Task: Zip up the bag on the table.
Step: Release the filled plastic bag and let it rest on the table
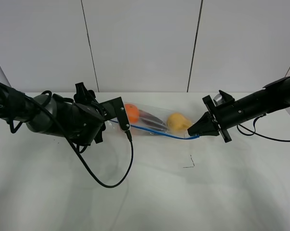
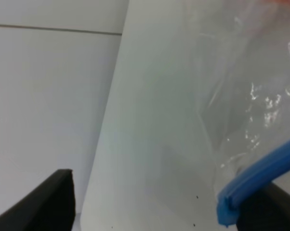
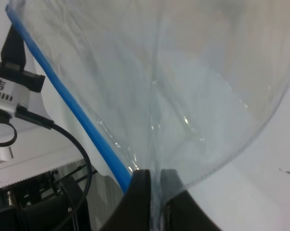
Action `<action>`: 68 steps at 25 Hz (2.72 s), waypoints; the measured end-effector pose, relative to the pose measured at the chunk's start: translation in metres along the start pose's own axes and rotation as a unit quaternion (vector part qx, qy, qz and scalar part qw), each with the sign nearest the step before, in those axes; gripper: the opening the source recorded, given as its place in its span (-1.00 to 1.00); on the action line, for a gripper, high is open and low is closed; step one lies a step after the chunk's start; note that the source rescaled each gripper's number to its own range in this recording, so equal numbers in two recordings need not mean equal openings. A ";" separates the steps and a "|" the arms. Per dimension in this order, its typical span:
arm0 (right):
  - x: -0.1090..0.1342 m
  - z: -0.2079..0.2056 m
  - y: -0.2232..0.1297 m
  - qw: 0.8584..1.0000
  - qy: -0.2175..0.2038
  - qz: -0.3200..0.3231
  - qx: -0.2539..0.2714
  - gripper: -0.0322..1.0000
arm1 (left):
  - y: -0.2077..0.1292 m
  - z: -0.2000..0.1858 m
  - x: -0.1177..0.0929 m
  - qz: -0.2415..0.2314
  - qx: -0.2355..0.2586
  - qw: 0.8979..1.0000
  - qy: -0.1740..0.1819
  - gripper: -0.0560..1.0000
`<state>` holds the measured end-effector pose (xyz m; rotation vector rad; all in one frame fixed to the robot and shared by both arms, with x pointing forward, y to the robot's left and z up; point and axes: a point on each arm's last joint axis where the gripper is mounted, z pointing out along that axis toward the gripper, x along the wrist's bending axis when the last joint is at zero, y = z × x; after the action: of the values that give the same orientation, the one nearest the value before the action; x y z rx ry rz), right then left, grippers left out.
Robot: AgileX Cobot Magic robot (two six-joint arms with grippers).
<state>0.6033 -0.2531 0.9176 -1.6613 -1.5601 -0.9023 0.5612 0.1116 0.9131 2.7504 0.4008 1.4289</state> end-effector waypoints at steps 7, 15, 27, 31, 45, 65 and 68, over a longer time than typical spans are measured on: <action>0.000 0.000 0.000 1.000 0.000 0.000 0.000 -0.94 | -0.001 0.000 0.001 -0.032 0.007 0.999 0.004 0.88; 0.000 0.000 0.000 1.000 0.000 -0.002 0.000 -0.94 | -0.003 -0.001 0.002 -0.049 0.017 0.999 0.001 1.00; 0.000 0.000 0.000 1.000 0.000 -0.006 0.000 -0.94 | 0.006 -0.051 0.082 -0.179 -0.026 0.983 0.005 1.00; 0.000 0.000 0.000 1.000 0.000 -0.009 0.000 -0.94 | 0.019 -0.078 0.125 -0.212 -0.050 0.976 -0.009 1.00; 0.000 0.000 0.000 1.000 0.000 -0.012 0.000 -0.94 | -0.047 -0.117 0.246 -0.431 0.031 0.898 -0.080 1.00; 0.000 0.000 0.000 1.000 0.000 -0.026 0.000 -0.94 | -0.169 -0.231 0.239 -0.549 0.029 0.835 0.026 1.00; 0.000 0.000 0.000 1.000 0.000 -0.026 0.000 -0.94 | -0.178 -0.246 0.226 -0.541 0.026 0.839 0.053 1.00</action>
<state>0.6032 -0.2531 0.9175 -1.6269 -1.6111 -0.9287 0.4477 0.3117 1.2145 1.7804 1.6428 1.1655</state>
